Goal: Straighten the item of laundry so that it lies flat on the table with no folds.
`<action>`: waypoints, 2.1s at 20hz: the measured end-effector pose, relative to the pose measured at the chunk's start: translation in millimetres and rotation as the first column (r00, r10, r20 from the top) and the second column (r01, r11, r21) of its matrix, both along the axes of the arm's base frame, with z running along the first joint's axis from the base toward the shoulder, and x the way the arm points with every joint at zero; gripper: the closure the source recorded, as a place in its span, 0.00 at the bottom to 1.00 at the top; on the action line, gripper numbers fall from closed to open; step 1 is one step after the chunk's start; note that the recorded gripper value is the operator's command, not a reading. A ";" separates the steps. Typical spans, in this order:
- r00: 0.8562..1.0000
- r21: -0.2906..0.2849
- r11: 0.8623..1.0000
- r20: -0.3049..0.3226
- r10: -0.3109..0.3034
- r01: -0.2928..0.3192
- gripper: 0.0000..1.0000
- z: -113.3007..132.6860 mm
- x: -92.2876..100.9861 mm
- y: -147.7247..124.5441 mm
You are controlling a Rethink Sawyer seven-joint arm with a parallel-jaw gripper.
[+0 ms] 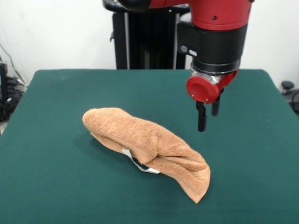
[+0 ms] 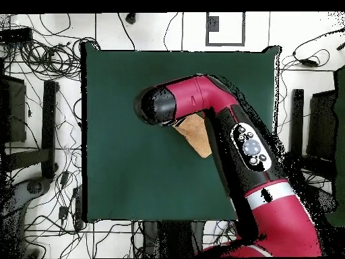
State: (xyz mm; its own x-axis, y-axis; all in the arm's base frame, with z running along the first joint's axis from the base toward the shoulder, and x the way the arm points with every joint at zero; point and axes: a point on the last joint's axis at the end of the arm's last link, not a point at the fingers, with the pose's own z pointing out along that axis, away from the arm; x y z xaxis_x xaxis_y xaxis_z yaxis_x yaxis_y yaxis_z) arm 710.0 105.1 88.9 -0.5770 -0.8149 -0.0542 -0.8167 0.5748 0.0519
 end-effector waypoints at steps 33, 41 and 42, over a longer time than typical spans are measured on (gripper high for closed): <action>0.999 -0.004 0.999 -0.005 -0.041 0.041 0.00 4.1 76.7 -7.0; 0.999 -0.003 0.999 -0.016 -0.039 0.039 0.00 1.7 97.7 -19.1; 0.999 -0.004 0.999 -0.017 -0.041 0.041 0.00 1.6 99.5 -20.7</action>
